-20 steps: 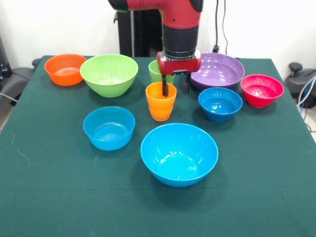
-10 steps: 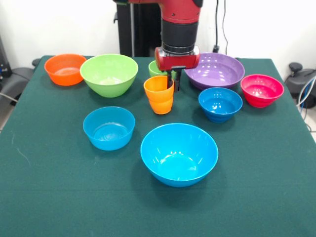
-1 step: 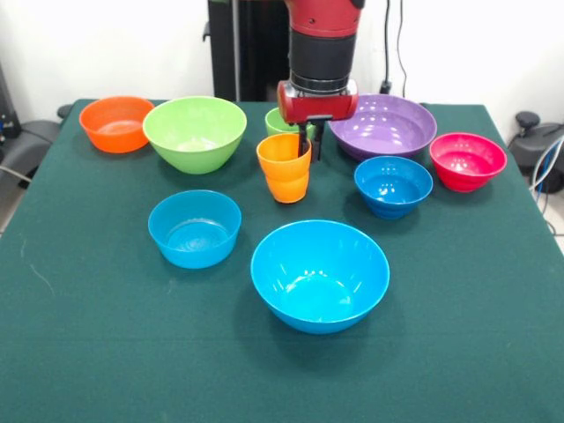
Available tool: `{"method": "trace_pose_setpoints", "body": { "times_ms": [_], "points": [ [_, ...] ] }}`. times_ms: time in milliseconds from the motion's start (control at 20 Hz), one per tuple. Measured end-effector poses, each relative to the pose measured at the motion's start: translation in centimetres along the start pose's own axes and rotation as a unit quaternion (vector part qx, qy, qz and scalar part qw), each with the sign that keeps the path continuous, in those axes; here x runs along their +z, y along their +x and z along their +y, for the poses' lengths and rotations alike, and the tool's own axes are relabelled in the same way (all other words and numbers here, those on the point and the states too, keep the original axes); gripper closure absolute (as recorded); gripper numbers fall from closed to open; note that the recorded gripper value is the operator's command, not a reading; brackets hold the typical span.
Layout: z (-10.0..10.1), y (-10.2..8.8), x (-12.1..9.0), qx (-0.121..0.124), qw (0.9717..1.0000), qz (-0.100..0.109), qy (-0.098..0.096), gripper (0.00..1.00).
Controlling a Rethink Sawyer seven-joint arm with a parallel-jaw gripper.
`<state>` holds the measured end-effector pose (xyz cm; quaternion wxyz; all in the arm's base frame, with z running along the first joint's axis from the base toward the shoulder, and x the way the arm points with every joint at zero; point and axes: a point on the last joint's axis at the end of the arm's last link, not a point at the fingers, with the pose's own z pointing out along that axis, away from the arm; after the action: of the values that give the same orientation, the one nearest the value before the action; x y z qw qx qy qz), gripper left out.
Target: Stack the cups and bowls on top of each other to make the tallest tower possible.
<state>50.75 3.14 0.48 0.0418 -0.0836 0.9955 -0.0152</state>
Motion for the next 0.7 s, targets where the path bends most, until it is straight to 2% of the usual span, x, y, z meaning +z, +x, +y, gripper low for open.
{"method": "trace_pose_setpoints", "body": {
  "times_ms": [250, 500, 700],
  "points": [
    [-0.3, -0.8, -1.0, 0.0, 0.9999, -0.012, 0.006, 1.0],
    [-1.1, -2.7, -3.3, 0.004, 0.9991, -0.038, 0.018, 1.0],
    [-1.2, -3.7, -4.6, 0.009, 0.9985, -0.05, 0.023, 1.0]
  ]
}}
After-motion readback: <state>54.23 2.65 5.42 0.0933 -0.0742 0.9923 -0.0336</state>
